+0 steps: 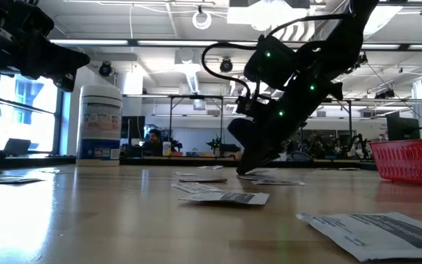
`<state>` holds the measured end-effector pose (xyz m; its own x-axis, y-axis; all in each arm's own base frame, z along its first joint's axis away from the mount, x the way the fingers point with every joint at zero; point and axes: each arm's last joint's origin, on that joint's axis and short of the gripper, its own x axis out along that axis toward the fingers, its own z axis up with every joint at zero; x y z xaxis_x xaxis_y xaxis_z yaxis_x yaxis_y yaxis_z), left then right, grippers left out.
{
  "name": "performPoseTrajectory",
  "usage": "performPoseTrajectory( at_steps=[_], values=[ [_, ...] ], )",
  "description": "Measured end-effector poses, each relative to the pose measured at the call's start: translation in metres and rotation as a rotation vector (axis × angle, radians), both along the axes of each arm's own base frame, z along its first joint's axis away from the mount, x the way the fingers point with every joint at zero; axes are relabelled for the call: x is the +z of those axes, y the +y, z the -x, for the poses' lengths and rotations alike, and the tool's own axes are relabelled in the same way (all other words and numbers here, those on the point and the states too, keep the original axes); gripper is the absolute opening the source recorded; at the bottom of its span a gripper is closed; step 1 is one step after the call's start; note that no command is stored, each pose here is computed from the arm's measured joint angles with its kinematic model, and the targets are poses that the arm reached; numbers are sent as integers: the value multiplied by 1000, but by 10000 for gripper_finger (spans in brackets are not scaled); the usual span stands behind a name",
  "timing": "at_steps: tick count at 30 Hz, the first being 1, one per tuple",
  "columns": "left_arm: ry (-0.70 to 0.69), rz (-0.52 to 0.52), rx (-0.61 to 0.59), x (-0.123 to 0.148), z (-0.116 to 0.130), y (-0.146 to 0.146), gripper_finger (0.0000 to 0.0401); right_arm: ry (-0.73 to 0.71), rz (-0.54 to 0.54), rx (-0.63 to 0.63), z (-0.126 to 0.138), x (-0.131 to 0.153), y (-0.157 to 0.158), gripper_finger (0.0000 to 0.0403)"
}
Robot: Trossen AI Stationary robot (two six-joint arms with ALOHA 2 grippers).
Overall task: Pick & Place First Aid Supplies
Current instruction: Put the black towelette pack into the top red basket
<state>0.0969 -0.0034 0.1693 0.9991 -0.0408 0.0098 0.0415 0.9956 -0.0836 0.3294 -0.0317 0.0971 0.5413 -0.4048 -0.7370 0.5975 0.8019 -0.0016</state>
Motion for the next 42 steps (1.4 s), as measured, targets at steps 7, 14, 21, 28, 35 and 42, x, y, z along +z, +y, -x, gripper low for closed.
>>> performPoseTrajectory(
  at_steps=[7, 14, 21, 28, 35, 42],
  values=[
    [0, 0, 0, 0, 0, 0, 0, -82, -41, -8, 3, 26, 1, 2],
    [0, 0, 0, 0, 0, 0, 0, -169, -78, 19, 6, 52, 2, 1],
    [0, 0, 0, 0, 0, 0, 0, -82, -20, 97, 8, 46, 7, 23],
    [0, 0, 0, 0, 0, 0, 0, -26, -16, 54, 13, 36, 6, 84],
    [0, 0, 0, 0, 0, 0, 0, -38, -11, 51, 22, 25, 5, 120],
    [0, 0, 0, 0, 0, 0, 0, -57, 20, 84, 31, 16, -1, 121]
  ],
)
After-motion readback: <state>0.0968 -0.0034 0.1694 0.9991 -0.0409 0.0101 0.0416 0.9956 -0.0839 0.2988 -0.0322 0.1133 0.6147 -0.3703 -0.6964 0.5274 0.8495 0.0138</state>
